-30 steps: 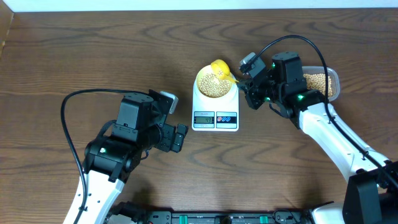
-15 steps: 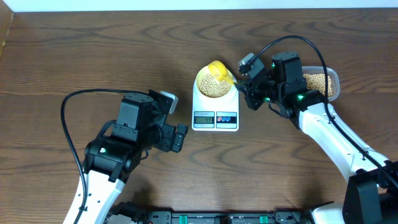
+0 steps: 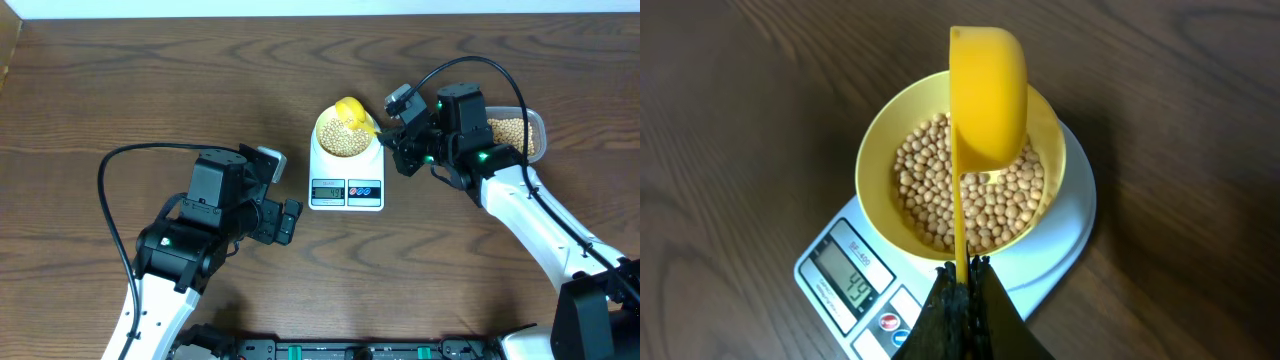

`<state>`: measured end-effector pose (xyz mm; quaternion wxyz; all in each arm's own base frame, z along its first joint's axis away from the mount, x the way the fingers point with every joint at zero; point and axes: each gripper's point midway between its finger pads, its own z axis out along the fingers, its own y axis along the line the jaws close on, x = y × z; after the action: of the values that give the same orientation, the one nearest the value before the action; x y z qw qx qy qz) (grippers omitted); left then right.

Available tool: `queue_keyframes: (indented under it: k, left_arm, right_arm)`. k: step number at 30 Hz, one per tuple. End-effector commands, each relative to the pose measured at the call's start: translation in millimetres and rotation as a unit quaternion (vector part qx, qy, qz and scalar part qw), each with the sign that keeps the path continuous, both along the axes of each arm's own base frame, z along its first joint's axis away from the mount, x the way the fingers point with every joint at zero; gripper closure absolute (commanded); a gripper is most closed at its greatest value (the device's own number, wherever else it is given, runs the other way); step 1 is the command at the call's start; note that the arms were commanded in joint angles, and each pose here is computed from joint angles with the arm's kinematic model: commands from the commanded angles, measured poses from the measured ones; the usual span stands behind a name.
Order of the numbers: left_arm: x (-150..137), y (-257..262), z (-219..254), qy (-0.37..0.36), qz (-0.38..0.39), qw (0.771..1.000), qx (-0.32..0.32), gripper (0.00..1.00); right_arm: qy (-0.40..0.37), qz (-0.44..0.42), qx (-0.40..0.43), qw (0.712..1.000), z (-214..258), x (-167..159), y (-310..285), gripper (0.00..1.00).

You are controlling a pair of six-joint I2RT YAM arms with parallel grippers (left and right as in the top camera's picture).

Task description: Scoop item into bowl and weigh 50g on scale

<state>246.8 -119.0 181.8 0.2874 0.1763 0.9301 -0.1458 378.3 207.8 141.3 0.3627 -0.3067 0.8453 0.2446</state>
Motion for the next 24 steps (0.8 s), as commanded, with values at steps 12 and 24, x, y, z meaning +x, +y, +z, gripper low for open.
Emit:
queue_keyframes:
  k: [12,24]
  left_arm:
    - [1,1,0,-0.003,0.001,1.000,0.004,0.06]
    - [1,1,0,-0.003,0.001,1.000,0.004,0.06]
  right_arm:
    - [-0.025,0.040,-0.041,0.998,4,-11,8,0.99]
    - [-0.036,0.009,-0.023,0.999,13,1,8,0.99]
